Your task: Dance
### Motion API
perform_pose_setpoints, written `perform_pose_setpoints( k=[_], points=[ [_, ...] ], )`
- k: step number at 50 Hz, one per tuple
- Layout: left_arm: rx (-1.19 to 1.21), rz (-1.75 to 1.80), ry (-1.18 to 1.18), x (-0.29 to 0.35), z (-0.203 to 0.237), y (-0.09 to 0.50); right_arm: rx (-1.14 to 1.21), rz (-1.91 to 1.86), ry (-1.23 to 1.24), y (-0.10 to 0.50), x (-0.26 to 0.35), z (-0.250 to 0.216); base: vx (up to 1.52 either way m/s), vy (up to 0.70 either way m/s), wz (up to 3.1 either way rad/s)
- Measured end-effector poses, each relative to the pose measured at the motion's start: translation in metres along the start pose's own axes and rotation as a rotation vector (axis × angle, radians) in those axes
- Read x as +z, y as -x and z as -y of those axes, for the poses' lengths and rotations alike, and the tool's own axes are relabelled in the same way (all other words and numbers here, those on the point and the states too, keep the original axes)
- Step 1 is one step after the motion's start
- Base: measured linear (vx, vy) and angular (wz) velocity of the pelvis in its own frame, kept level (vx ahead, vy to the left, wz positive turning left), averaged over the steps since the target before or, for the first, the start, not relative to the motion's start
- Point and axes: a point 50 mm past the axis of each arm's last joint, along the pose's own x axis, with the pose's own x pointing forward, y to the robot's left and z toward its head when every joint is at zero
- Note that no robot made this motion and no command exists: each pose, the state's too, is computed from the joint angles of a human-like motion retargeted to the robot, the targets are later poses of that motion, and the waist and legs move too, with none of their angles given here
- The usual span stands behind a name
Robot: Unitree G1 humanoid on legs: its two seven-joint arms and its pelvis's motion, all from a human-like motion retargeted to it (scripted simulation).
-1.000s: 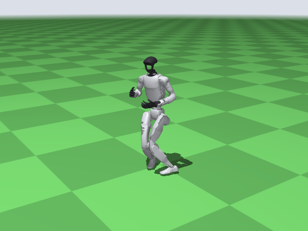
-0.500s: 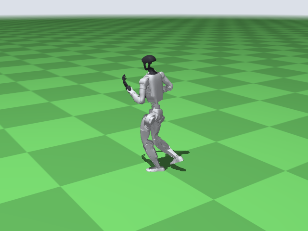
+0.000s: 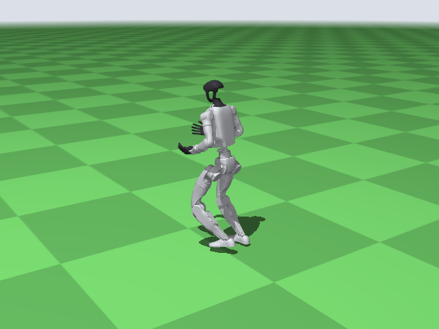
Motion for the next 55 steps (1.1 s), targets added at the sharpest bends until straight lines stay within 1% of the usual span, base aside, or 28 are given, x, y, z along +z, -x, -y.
perform_pose_setpoints(
  k=[4,8,14,20,28,42,47,55],
  points=[
    [0.16,-0.117,-0.029,-0.025,-0.033,0.021,-0.046,0.088,-0.005,-0.006,0.015,0.003,-0.22,-0.08,-0.09],
    [0.269,-0.176,-0.029,-0.04,-0.051,0.034,-0.091,0.152,-0.017,-0.009,0.024,0.007,-0.18,0.0,0.37],
    [0.343,-0.165,-0.038,-0.044,-0.059,0.031,-0.118,0.196,-0.018,-0.017,0.029,0.009,-0.2,0.07,0.53],
    [0.363,-0.131,-0.045,-0.04,-0.06,0.025,-0.09,0.154,-0.01,-0.022,0.02,0.007,-0.2,0.06,0.33],
    [0.338,-0.075,-0.039,-0.028,-0.059,0.018,-0.012,0.078,-0.018,-0.028,0.008,0.006,-0.08,0.02,0.13],
    [0.257,-0.043,0.047,-0.027,-0.051,0.011,0.021,-0.007,-0.066,-0.028,-0.01,0.008,-0.05,0.0,0.07],
    [0.146,0.054,0.061,-0.005,-0.038,-0.003,0.029,-0.048,-0.075,-0.023,-0.017,0.01,-0.04,0.03,0.33],
    [-0.109,0.299,0.051,0.055,0.003,-0.03,0.069,-0.11,-0.097,-0.014,-0.025,0.009,-0.03,0.01,0.57]
  ],
)
